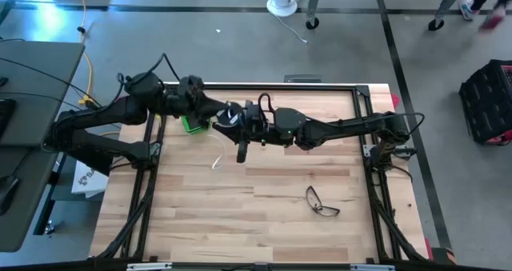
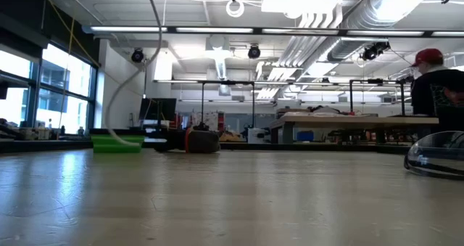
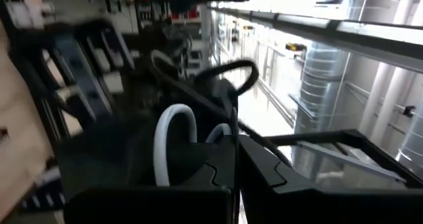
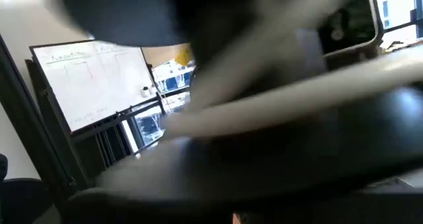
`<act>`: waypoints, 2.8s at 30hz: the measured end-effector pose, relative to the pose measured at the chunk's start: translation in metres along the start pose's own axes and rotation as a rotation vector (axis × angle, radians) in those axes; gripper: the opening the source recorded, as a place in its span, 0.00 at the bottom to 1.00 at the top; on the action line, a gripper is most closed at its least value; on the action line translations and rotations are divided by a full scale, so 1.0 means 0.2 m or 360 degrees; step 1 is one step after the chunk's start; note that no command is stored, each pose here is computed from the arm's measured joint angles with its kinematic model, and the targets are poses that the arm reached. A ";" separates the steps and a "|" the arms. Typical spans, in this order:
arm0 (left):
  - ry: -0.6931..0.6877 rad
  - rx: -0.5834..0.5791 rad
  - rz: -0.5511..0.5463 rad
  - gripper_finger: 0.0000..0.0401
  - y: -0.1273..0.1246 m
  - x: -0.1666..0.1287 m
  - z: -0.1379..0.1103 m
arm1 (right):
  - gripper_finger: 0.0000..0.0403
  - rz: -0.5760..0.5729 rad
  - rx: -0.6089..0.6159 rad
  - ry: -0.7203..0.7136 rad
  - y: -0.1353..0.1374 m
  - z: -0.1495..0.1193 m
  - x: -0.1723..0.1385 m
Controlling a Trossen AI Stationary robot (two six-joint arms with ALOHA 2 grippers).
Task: Coil cords
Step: Coil the white wire on the spool
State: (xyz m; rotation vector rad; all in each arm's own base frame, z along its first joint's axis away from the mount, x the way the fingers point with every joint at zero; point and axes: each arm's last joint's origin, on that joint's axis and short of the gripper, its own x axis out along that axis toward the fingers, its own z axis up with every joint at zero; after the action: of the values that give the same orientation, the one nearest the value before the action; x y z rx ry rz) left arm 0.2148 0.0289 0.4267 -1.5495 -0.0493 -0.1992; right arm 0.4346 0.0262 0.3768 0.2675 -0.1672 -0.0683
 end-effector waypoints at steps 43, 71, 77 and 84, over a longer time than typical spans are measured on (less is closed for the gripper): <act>0.0058 0.0354 0.0441 0.00 0.02 -0.31 -0.04 | 0.00 -0.0048 -0.0107 0.0075 -0.21 0.03 0.02; -0.0100 0.1018 0.0642 0.00 -0.15 -0.38 0.04 | 0.00 -0.0096 -0.0014 0.0079 -0.27 0.04 0.02; -0.0123 0.1190 0.0646 0.00 -0.16 -0.39 0.04 | 0.09 -0.0100 0.0062 0.0096 -0.27 0.03 0.02; -0.0191 0.1410 0.0603 0.00 -0.19 -0.38 0.04 | 0.23 -0.0097 0.0065 0.0098 -0.27 0.03 0.02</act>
State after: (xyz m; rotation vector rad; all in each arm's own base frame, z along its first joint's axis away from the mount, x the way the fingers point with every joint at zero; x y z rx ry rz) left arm 0.1340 0.0449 0.4526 -0.6624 0.0577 0.2031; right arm 0.4356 -0.0286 0.3694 0.3154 -0.0995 -0.1171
